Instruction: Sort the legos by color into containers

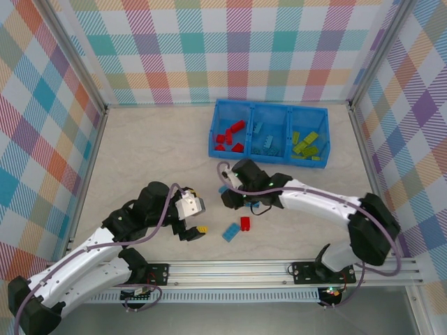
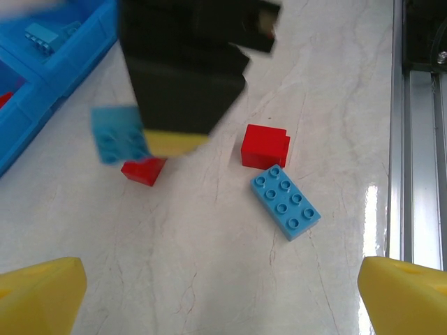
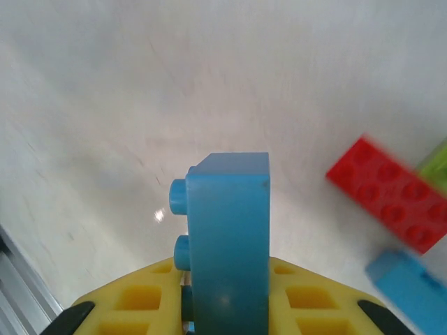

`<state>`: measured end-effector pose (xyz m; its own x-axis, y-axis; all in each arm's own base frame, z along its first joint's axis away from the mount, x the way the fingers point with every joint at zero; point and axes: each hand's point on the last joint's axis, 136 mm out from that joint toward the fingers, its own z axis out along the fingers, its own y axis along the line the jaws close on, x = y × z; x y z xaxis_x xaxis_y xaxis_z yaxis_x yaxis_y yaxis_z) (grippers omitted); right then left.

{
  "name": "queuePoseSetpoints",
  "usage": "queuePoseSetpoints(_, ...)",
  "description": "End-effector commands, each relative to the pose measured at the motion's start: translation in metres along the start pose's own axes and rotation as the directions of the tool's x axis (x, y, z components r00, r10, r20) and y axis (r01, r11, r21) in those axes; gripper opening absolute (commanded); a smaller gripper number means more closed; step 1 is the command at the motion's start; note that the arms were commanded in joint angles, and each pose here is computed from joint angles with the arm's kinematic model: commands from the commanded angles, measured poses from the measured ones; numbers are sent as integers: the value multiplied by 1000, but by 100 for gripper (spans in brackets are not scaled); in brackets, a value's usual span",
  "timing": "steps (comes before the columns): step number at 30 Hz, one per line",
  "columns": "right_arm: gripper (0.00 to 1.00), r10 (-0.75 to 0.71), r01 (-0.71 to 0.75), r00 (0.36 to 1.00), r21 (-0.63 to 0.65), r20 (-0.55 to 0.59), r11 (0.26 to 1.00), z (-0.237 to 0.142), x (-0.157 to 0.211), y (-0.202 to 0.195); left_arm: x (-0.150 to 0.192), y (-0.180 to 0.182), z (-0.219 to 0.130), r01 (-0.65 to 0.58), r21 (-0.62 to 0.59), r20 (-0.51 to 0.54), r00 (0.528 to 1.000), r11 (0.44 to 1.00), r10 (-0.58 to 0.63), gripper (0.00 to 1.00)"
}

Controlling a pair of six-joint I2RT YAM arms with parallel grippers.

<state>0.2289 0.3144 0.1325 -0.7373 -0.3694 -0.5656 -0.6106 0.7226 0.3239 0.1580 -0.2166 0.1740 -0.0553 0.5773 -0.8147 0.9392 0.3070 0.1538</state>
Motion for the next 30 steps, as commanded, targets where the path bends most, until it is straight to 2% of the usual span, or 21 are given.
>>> queuePoseSetpoints(1, 16, 44, -60, 979, 72, 197, 996, -27, -49, -25, -6, 1, -6, -4, -14, 27, 1000, 1000, 4, 100)
queuePoseSetpoints(4, 17, 87, -161, 933, 188, 349, 969, -55, -86, -75, -8, 3, -9, -12, -29, 36, 999, 1000, 13, 100)
queuePoseSetpoints(6, 16, 98, -233, 904, 287, 416, 929, -68, -106, -123, -10, 3, -12, -17, -37, 44, 999, 999, 18, 100)
queuePoseSetpoints(10, 16, 137, -332, 892, 418, 431, 846, -71, -129, -199, -14, 5, -17, -26, -58, 62, 998, 998, 30, 100)
queuePoseSetpoints(12, 17, 171, -354, 890, 405, 423, 843, -56, -137, -222, -16, 8, -21, -16, -84, 72, 997, 996, 22, 100)
queuePoseSetpoints(15, 27, 224, -376, 891, 364, 396, 852, -28, -149, -240, -19, 13, -26, 2, -120, 95, 995, 993, 10, 100)
queuePoseSetpoints(17, 41, 250, -392, 892, 367, 377, 844, -19, -155, -248, -21, 16, -27, 21, -141, 102, 995, 990, -6, 100)
queuePoseSetpoints(18, 43, 258, -398, 892, 376, 371, 837, -17, -158, -250, -21, 19, -27, 39, -152, 103, 994, 988, -23, 100)
queuePoseSetpoints(24, 47, 277, -432, 866, 343, 416, 834, -38, -166, -240, -19, 30, -23, 97, -190, 79, 993, 977, -84, 100)
queuePoseSetpoints(27, 49, 298, -425, 855, 245, 425, 871, -58, -160, -212, -18, 33, -21, 107, -198, 72, 993, 974, -95, 100)
queuePoseSetpoints(30, 55, 309, -356, 856, 39, 413, 934, -76, -147, -158, -17, 39, -20, 145, -223, 71, 989, 964, -133, 100)
